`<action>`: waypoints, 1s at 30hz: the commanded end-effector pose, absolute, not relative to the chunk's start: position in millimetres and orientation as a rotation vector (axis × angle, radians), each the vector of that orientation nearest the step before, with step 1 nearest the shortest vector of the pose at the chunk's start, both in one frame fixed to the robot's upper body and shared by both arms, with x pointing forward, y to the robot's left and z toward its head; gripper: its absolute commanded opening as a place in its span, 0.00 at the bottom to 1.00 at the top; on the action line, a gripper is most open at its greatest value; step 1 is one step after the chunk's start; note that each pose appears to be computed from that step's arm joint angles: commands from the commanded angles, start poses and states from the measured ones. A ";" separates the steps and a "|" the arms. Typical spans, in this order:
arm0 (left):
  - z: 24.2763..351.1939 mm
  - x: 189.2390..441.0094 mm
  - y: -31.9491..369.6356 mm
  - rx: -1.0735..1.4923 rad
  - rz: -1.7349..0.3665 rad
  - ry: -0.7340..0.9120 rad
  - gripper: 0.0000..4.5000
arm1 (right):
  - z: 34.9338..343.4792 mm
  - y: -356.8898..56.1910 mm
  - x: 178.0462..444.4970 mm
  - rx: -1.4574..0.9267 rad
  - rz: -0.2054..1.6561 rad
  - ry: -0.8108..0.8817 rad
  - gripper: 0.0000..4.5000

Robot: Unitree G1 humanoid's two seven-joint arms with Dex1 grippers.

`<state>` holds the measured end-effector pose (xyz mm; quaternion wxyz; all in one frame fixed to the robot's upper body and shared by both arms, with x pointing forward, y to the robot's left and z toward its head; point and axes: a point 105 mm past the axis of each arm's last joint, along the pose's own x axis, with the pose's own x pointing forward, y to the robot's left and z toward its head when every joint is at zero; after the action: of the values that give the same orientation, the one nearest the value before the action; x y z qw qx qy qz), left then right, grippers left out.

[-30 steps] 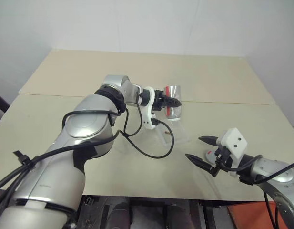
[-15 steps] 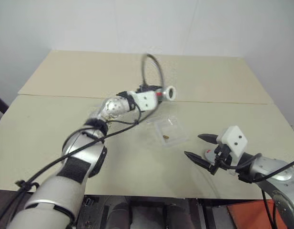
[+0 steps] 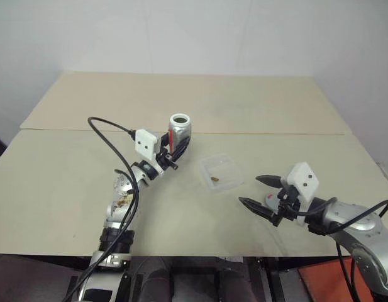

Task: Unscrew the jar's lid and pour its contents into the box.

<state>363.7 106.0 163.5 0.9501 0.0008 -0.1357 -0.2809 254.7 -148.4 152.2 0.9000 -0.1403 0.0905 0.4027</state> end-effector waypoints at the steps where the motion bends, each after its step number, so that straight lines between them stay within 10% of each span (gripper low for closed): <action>1: 166.1 363.1 118.1 0.001 -0.462 -0.286 0.45 | 158.7 -147.1 256.5 -0.309 0.853 0.166 0.99; 17: 110.6 359.7 138.8 0.042 -0.374 -0.168 0.45 | 154.6 -143.5 258.8 -0.310 0.872 0.179 0.99; 25: 108.8 356.9 142.7 0.054 -0.365 -0.177 0.99 | 154.3 -143.8 260.1 -0.310 0.870 0.178 1.00; 30: 116.2 350.1 142.6 0.045 -0.383 -0.203 0.99 | 154.6 -143.3 260.1 -0.308 0.873 0.177 1.00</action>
<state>353.9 142.5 96.2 0.9807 0.0198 -0.0633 -0.1838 259.5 -144.7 145.3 0.8919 -0.1378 0.1055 0.4175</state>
